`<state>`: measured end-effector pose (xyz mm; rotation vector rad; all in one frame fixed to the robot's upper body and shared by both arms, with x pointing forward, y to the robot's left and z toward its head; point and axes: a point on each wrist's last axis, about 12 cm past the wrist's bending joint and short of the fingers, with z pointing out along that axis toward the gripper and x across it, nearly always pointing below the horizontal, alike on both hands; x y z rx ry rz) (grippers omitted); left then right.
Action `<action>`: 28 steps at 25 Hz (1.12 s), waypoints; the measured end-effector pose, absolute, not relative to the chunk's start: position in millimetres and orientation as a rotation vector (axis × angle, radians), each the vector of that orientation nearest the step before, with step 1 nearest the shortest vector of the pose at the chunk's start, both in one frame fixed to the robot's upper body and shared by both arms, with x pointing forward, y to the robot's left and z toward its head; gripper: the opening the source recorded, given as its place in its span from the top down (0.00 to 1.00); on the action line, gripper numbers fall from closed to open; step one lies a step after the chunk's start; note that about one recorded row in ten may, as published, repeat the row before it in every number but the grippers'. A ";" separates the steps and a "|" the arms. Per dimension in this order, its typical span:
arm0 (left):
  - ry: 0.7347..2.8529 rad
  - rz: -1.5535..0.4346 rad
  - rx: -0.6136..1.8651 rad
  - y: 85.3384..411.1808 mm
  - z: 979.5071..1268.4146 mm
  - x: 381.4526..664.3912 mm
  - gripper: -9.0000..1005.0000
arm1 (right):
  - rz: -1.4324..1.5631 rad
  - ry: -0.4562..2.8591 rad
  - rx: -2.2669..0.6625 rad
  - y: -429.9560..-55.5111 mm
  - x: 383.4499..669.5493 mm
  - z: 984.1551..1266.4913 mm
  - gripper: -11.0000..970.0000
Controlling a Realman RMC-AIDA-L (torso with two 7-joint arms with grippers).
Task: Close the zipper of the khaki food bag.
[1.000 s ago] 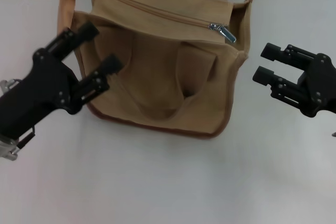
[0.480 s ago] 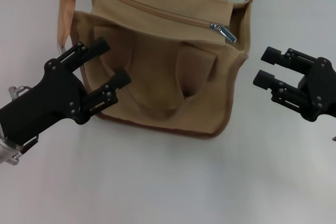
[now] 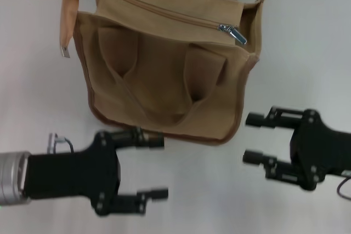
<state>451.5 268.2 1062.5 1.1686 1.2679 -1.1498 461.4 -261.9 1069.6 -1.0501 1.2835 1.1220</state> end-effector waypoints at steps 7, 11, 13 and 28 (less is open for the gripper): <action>1.326 -1.136 1.208 266.6 1053.1 448.9 0.26 | 1.132 1.274 -1.057 -257.2 461.8 1067.1 0.37; 1.342 -1.127 1.200 268.2 1050.3 445.6 0.26 | 1.148 1.276 -1.078 -254.1 461.8 1066.1 0.37; 1.343 -1.130 1.198 269.0 1050.0 444.2 0.26 | 1.157 1.282 -1.087 -252.5 461.4 1065.2 0.37; 1.357 -1.129 1.191 275.1 1048.6 438.6 0.26 | 1.156 1.354 -1.140 -245.1 461.1 1054.4 0.31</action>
